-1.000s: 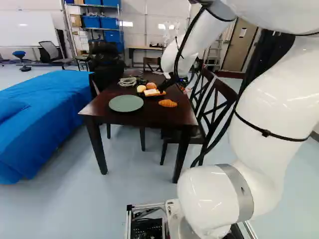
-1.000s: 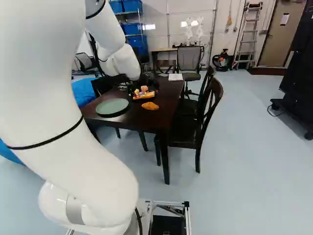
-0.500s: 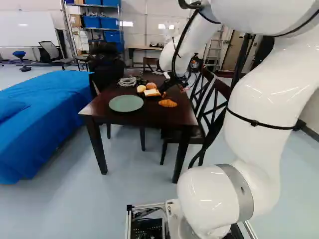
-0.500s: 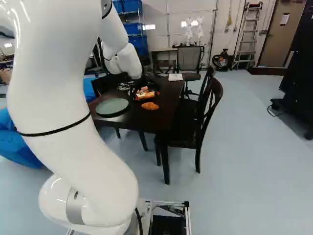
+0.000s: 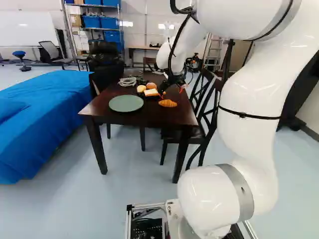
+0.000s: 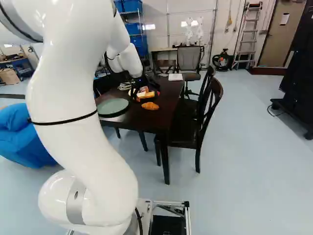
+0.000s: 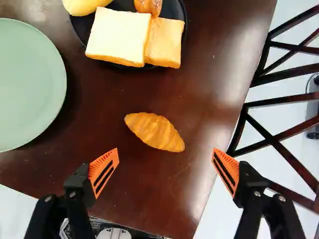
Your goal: Move the croissant to the empty plate
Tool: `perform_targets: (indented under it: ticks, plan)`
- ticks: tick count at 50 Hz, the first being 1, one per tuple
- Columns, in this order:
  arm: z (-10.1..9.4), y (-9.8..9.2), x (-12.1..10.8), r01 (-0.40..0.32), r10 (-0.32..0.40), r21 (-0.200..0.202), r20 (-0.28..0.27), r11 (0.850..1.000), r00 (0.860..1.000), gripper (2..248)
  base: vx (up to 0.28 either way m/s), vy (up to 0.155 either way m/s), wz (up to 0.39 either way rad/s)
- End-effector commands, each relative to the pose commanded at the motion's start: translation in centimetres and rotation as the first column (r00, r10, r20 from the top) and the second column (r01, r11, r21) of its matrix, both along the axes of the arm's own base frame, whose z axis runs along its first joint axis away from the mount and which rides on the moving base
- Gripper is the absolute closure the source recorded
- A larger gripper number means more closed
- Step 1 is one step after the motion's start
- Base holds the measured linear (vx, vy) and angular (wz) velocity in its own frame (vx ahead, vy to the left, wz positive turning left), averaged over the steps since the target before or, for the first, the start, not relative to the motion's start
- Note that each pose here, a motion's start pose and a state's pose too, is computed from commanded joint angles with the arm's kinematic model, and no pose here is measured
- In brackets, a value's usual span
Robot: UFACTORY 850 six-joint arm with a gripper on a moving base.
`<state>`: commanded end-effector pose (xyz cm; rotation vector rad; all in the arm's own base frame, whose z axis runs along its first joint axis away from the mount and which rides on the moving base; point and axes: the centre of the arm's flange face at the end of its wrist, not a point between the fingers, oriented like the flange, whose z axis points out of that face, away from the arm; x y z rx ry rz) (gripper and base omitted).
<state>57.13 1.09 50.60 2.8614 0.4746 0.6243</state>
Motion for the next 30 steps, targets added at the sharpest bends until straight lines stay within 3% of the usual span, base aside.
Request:
perform_targets:
  ticks: [15,30]
  plan:
    - [-0.1,0.1,2.3,-0.138,0.138,-0.066,-0.008,0.988,0.990,3,0.000,0.000,0.000]
    - [-0.2,-0.3,3.0,-0.268,0.261,-0.132,-0.069,0.954,0.963,3,0.000,0.000,0.000]
